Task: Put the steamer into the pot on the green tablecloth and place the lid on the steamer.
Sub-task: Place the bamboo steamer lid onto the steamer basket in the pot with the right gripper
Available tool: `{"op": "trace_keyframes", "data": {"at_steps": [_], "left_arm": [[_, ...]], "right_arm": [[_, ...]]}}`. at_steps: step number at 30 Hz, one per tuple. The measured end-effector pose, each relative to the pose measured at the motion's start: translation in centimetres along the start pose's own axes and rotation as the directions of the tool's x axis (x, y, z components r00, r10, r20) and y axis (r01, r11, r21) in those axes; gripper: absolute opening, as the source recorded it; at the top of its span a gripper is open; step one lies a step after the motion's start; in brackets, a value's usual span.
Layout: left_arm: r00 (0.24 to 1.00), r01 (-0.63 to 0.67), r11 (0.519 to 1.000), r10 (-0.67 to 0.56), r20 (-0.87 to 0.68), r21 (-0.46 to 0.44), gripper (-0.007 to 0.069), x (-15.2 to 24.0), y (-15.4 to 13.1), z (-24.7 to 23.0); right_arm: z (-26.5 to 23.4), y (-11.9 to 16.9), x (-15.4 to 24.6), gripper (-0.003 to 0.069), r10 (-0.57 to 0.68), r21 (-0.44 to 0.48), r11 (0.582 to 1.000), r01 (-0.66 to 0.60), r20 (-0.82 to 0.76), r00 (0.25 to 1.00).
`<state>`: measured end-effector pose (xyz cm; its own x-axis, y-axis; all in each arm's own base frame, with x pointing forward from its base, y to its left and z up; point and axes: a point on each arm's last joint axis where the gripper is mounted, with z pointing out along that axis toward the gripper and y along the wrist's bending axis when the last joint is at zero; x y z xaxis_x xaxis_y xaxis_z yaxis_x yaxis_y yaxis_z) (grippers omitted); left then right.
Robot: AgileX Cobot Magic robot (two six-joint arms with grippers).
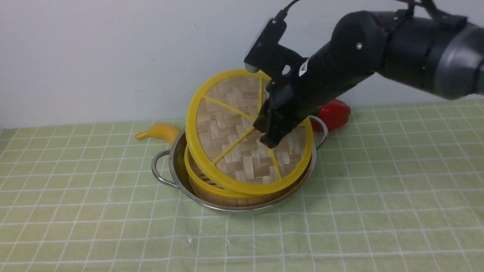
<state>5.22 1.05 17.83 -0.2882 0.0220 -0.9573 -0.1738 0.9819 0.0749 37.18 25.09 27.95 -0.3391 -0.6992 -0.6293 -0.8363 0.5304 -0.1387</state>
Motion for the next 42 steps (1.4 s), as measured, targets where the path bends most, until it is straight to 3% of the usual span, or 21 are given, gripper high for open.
{"op": "trace_keyframes", "data": {"at_steps": [16, 42], "left_arm": [[1.000, 0.000, 1.000, 0.000, 0.000, 0.000, 0.0243, 0.0, 0.0, 0.0], [1.000, 0.000, 1.000, 0.000, 0.000, 0.000, 0.0243, 0.0, 0.0, 0.0]], "right_arm": [[3.3, -0.6, 0.2, 0.0146, -0.032, 0.003, 0.999, 0.032, 0.003, 0.999], [3.3, -0.8, -0.1, 0.0146, -0.085, 0.033, 0.996, 0.084, 0.037, 0.996]]}}
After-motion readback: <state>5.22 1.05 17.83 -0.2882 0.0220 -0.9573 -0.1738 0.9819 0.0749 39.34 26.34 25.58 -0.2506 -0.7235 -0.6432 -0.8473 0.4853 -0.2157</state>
